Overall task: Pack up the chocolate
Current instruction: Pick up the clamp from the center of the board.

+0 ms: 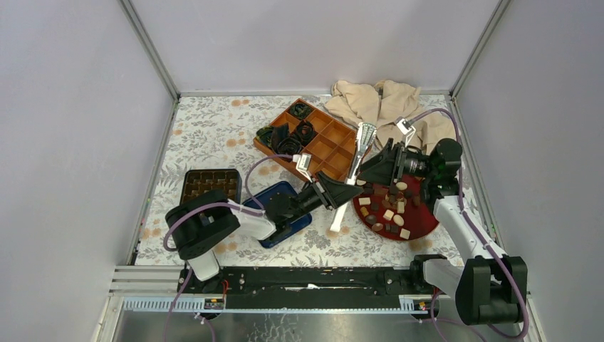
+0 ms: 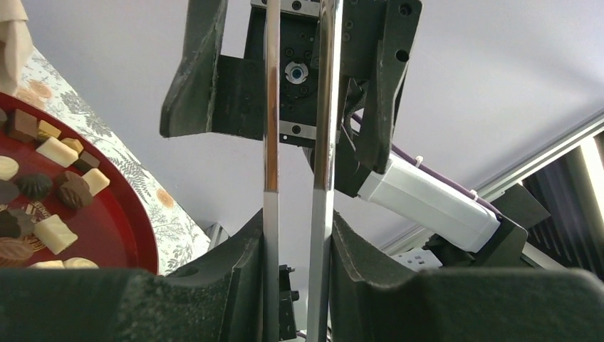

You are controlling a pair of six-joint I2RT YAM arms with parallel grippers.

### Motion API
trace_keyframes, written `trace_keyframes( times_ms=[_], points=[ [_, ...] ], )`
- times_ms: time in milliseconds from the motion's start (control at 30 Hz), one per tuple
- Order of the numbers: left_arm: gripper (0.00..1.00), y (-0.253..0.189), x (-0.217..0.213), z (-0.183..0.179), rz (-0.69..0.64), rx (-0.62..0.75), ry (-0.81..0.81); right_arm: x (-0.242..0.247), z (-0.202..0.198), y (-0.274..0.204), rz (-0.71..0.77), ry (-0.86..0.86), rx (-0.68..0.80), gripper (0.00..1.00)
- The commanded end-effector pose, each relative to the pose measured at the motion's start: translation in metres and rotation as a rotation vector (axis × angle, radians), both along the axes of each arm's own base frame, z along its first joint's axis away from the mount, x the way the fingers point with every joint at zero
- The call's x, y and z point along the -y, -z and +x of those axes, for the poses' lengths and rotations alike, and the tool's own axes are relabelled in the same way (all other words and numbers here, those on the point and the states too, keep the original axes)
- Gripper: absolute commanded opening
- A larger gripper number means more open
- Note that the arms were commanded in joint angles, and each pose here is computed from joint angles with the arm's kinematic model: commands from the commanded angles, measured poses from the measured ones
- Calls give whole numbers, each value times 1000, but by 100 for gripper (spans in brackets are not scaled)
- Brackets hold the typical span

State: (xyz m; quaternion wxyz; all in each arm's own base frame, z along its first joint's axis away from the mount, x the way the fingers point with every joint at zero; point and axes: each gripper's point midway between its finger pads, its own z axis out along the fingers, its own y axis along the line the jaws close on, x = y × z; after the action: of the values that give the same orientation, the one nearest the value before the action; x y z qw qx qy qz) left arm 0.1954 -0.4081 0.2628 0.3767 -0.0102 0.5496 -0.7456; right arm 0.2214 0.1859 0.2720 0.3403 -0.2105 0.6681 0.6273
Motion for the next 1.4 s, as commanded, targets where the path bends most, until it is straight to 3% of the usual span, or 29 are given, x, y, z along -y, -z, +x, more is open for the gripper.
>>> trace_keyframes(
  times_ms=[0, 133, 233, 367, 600, 733, 1033, 1267, 1367],
  points=[
    [10, -31, 10, -9, -96, 78, 43, -8, 5, -16, 34, 38, 56, 100],
    [10, -31, 22, -10, -103, 77, 67, -11, 6, -19, 55, 57, 47, 98],
    [11, -31, 26, -10, -104, 75, 71, -11, 9, -19, 64, 71, 27, 87],
    [13, -32, 26, -9, -110, 72, 66, -10, 10, -20, 74, 86, 14, 36],
    [21, -37, 19, -6, -123, 63, 29, -8, 10, -22, 88, 95, -11, 11],
    [31, -39, 17, -5, -129, 64, -1, -4, 14, -23, 105, 119, -35, 9],
    [43, -45, 11, -1, -137, 73, -57, 1, 16, -25, 119, 140, -41, 9],
    [34, -43, 14, -1, -137, 66, -50, 1, 17, -24, 120, 144, -44, 10],
    [19, -44, 14, -1, -138, 69, -48, 1, 17, -24, 118, 143, -39, 12]
  ],
)
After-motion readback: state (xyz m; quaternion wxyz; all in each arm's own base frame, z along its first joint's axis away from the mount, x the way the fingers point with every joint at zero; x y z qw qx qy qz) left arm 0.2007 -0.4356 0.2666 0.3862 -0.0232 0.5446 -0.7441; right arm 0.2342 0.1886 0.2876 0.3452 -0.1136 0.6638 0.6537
